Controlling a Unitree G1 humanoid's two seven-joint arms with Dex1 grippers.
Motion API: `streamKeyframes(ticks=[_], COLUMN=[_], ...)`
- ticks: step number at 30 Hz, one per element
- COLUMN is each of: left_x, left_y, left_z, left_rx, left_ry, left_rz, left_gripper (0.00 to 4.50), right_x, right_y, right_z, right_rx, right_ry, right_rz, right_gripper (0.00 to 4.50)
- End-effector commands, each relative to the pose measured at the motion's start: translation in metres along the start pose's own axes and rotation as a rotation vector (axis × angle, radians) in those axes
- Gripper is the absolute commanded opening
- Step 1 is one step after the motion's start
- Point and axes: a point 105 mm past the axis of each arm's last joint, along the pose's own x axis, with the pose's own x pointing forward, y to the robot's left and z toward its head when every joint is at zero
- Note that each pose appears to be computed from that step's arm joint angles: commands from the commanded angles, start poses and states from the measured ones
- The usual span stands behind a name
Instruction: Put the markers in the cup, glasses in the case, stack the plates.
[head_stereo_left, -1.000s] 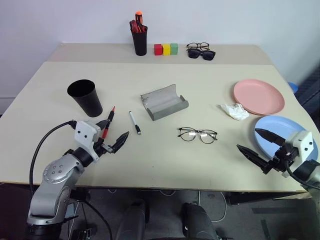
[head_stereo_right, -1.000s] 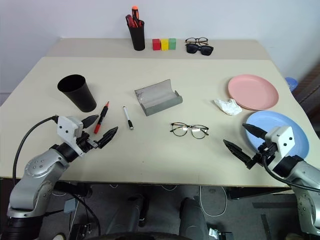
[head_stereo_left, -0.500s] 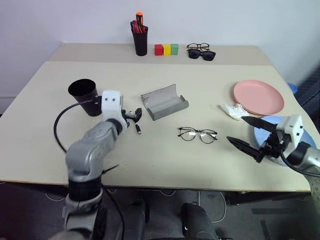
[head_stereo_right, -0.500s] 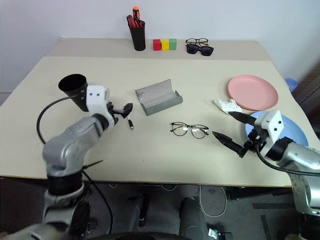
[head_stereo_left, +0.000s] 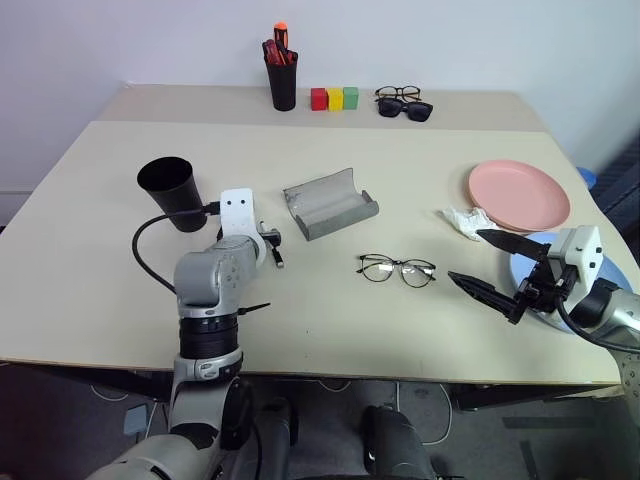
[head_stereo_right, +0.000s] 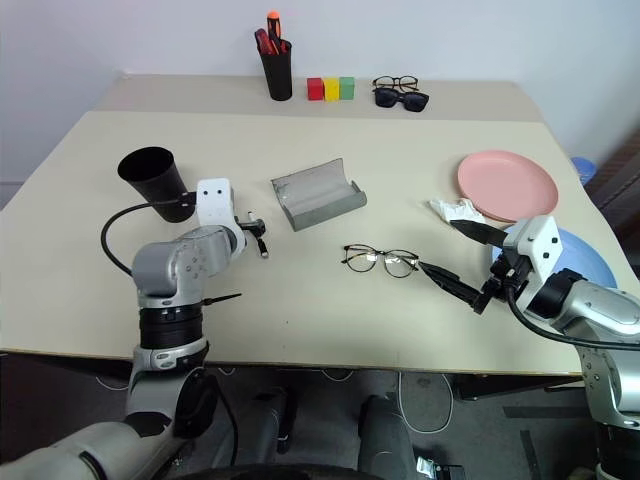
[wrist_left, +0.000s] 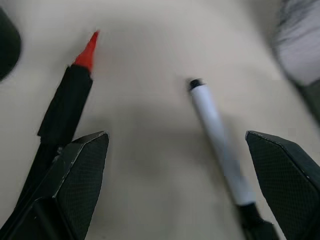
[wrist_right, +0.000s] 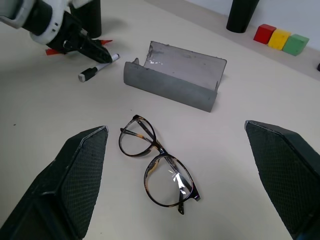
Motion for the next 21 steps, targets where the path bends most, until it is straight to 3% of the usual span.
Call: streamKeyframes(ticks=[1, 3, 10, 16, 21], left_x=[0.007, 0.01, 0.016, -0.001, -0.057], left_y=[-0.008, -0.01, -0.008, -0.024, -0.045], left_z=[0.007, 0.007, 0.001, 0.01, 0.052], left_rx=[-0.003, 0.014, -0.002, 0.039, 0.332], left_ry=[0.0, 0.007, 0.053, -0.022, -0.455], left_rz=[0.006, 0.012, 0.017, -0.15, -0.371], left_gripper=[4.24, 3.68, 0.04, 0.04, 0.04], right_x=[-0.003, -0.003, -0.003, -0.001, 0.002], right_y=[-0.003, -0.004, -0.003, -0.002, -0.007], right_z=[0.013, 0.013, 0.014, 0.014, 0.012], right_rx=[-0.047, -0.049, -0.052, -0.049, -0.049], right_ry=[-0.025, -0.027, -0.03, -0.033, -0.043], right_rz=[-0.015, -0.022, -0.034, -0.038, -0.04], right_gripper=[4.5, 4.5, 4.5, 4.5, 4.5])
